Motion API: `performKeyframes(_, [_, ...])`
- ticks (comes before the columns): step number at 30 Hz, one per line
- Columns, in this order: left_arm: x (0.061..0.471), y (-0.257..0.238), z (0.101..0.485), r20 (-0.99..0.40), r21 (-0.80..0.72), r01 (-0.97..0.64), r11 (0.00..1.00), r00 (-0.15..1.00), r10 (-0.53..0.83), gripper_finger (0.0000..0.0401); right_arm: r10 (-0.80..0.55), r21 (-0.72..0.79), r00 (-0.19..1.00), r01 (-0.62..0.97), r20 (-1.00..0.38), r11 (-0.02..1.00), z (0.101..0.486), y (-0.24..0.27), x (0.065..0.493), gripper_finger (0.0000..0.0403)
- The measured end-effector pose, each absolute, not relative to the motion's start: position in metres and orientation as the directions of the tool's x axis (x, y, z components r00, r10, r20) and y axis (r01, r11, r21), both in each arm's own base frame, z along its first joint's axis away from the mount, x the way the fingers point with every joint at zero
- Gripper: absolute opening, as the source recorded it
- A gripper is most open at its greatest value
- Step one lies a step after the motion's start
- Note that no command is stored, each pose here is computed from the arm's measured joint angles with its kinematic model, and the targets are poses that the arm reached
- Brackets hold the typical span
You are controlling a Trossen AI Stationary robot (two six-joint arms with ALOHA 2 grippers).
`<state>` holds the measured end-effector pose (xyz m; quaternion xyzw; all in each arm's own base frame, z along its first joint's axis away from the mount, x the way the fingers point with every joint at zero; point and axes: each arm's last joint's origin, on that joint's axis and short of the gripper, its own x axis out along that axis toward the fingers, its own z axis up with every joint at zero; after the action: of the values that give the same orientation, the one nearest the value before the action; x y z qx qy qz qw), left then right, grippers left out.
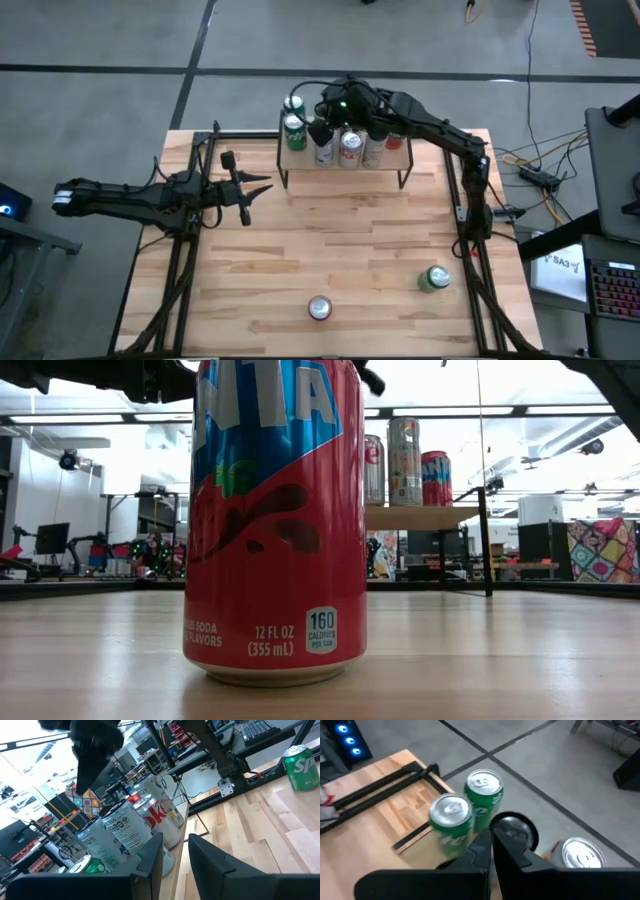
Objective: Place canned beverage on shelf
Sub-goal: Put the green soda can on the shelf aligned with the other green soda cans
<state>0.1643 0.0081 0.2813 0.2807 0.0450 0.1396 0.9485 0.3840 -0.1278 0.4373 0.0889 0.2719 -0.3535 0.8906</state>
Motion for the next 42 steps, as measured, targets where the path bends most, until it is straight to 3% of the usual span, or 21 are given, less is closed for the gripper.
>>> performKeyframes(3, [0.164,0.008,0.281,-0.006,0.545,-0.240,0.804,0.957,0.290,0.0077,-0.536,-0.028,0.631,0.633,-0.561,0.774,0.446,-0.109,0.376,0.0009])
performKeyframes(8, [0.164,0.008,0.282,0.001,0.537,-0.245,0.807,0.957,0.290,0.0077,-0.364,-0.056,0.685,0.428,-0.631,0.902,0.449,-0.072,0.370,0.0009])
performKeyframes(18, [0.164,0.008,0.286,0.044,0.484,-0.274,0.831,0.956,0.290,0.0077,-0.231,-0.122,0.704,0.203,-0.671,0.972,0.448,-0.003,0.368,0.0009])
performKeyframes(22, [0.164,0.008,0.287,0.051,0.428,-0.273,0.861,0.959,0.279,0.0077,-0.265,-0.173,0.677,0.202,-0.687,0.964,0.448,0.018,0.361,0.0009])
performKeyframes(27, [0.165,0.004,0.288,0.072,0.261,-0.170,0.950,0.985,0.156,0.0077,-0.253,-0.178,0.658,0.181,-0.709,0.967,0.458,0.034,0.334,0.0009])
performKeyframes(33, [0.173,-0.007,0.280,0.087,0.076,0.078,0.994,0.993,-0.085,0.0077,-0.203,-0.173,0.674,0.113,-0.711,0.979,0.464,0.053,0.308,0.0009])
performKeyframes(42, [0.195,-0.030,0.276,0.147,0.051,0.202,0.978,0.967,-0.207,0.0077,-0.139,-0.079,0.666,0.119,-0.733,0.990,0.436,0.086,0.270,0.0009])
